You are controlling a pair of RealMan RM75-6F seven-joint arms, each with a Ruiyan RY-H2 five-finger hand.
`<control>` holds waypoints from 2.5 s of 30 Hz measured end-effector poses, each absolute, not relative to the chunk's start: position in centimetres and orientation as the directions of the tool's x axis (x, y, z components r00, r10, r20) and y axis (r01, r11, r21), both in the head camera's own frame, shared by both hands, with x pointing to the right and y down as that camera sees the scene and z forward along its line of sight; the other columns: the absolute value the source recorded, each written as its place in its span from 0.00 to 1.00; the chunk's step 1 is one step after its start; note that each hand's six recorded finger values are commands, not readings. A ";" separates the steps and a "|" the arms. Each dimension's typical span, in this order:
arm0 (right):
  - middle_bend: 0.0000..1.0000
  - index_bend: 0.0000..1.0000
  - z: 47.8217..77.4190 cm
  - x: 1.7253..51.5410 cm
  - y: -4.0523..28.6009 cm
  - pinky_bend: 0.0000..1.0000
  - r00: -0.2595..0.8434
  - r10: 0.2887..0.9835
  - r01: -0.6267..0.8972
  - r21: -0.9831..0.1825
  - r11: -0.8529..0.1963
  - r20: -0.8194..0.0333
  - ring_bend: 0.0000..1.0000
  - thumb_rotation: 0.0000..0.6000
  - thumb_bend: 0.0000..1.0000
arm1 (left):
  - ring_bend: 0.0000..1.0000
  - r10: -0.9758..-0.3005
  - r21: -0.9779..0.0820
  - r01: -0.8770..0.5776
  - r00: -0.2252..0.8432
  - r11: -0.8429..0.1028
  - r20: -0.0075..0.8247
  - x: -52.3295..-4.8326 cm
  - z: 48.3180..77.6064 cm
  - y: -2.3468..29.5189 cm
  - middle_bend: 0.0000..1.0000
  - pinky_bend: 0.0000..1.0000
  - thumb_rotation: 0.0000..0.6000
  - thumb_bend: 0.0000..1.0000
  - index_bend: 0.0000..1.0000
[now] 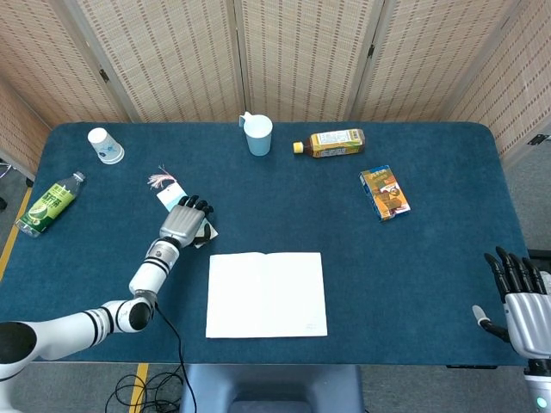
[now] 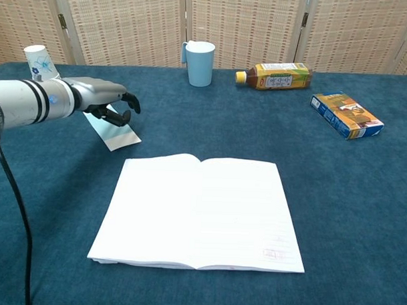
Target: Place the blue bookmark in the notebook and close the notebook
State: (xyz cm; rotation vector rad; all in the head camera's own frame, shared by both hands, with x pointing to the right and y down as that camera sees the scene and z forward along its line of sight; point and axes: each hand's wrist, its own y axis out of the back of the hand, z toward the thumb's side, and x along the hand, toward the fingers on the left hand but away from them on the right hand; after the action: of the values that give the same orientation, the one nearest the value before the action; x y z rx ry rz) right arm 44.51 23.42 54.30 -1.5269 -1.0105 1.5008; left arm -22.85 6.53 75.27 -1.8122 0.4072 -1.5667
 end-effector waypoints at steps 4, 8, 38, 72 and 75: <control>0.02 0.00 54.2 44.5 23.4 0.00 -0.003 0.915 0.027 -0.915 -0.403 -0.403 0.00 1.00 0.21 | 0.01 -0.622 -0.653 0.216 0.201 -0.726 0.757 -23.1 76.4 6.8 0.17 0.11 0.46 0.71 0.21; 0.02 0.00 54.3 44.5 23.4 0.00 -0.004 0.914 0.025 -0.914 -0.405 -0.406 0.00 1.00 0.21 | 0.01 -0.613 -0.641 0.237 0.186 -0.730 0.768 -23.3 77.2 7.0 0.17 0.11 0.46 0.71 0.21; 0.02 0.00 54.3 44.4 23.4 0.00 0.007 0.915 0.034 -0.915 -0.403 -0.403 0.00 1.00 0.21 | 0.01 -0.543 -0.515 0.326 0.004 -0.793 0.839 -28.6 75.3 8.6 0.19 0.11 0.47 0.71 0.23; 0.03 0.00 53.4 43.6 23.5 0.00 0.030 0.925 0.018 -0.925 -0.381 -0.380 0.00 1.00 0.21 | 0.01 -0.594 -0.582 0.118 -0.202 -0.804 0.779 -39.0 75.7 8.9 0.19 0.11 0.47 0.71 0.18; 0.03 0.00 53.6 43.5 23.6 0.00 0.030 0.921 0.019 -0.921 -0.390 -0.389 0.00 1.00 0.21 | 0.01 -0.596 -0.587 0.107 -0.192 -0.803 0.780 -38.3 76.2 8.8 0.19 0.11 0.48 0.71 0.18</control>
State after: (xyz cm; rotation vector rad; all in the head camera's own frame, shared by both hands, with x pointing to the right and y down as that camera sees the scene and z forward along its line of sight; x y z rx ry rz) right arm 43.50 23.63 53.58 -1.5290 -0.9912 1.4656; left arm -38.31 8.85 76.17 -1.6179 0.5672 -2.0394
